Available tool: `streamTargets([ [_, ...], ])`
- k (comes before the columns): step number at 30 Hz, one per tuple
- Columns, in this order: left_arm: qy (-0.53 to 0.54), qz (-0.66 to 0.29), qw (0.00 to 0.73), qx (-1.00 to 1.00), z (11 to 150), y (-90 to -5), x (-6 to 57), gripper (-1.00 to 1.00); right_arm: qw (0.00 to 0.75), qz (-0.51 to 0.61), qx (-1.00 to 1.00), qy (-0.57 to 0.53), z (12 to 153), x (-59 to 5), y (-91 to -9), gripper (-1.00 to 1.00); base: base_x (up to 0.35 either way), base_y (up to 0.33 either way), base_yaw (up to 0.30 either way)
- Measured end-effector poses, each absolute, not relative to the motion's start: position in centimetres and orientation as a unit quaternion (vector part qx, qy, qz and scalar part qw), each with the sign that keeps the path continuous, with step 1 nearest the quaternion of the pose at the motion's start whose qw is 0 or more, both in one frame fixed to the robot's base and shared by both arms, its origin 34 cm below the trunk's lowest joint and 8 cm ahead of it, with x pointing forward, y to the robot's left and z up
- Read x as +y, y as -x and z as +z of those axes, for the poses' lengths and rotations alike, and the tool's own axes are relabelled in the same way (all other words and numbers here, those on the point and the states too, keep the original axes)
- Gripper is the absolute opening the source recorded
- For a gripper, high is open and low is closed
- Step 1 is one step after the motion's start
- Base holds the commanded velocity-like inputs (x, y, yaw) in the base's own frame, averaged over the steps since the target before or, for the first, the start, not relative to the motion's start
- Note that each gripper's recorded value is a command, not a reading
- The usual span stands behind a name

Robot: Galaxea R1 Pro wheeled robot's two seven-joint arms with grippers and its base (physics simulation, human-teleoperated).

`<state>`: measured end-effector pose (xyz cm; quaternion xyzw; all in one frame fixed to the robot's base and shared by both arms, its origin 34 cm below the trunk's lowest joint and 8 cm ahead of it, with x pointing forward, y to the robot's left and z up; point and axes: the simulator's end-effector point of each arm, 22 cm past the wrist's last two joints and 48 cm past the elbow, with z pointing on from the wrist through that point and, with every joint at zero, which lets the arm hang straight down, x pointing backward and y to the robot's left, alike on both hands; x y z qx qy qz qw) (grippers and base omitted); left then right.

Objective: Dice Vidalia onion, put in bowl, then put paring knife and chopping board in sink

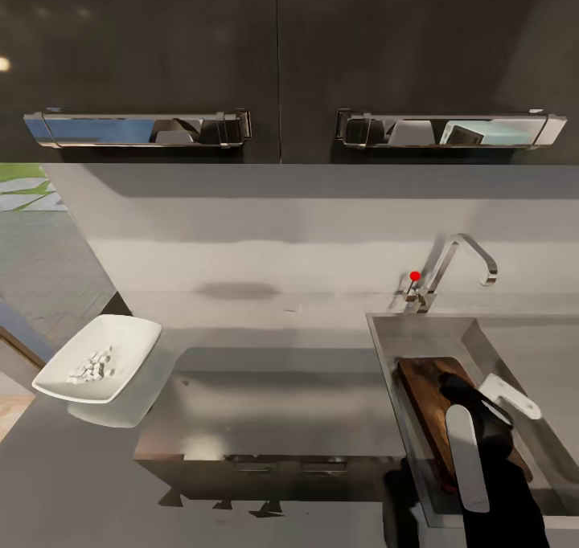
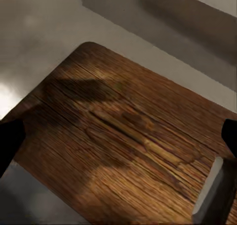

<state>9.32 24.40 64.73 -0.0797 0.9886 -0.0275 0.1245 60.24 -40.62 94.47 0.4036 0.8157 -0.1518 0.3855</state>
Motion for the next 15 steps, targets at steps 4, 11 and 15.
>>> streamTargets([
  [4, 0.08, -0.027, 0.125, 0.989, 64.7, -9.3, 24.4, 1.0, 0.41, -0.082, 0.84, -0.346, 94.8, -38.1, -63.1, 1.0, 0.0, 0.0, 0.0],
  [11, 0.08, -0.028, 0.124, 0.989, 64.7, -9.3, 24.3, 1.0, 0.471, 0.021, 0.856, -0.213, 97.7, -35.6, -67.3, 1.0, 0.0, 0.0, 0.0],
  [15, 0.08, -0.028, 0.124, 0.989, 64.7, -9.3, 24.3, 1.0, 0.488, 0.066, 0.852, -0.176, 98.6, -33.4, -68.3, 1.0, 0.0, 0.0, 0.0],
])
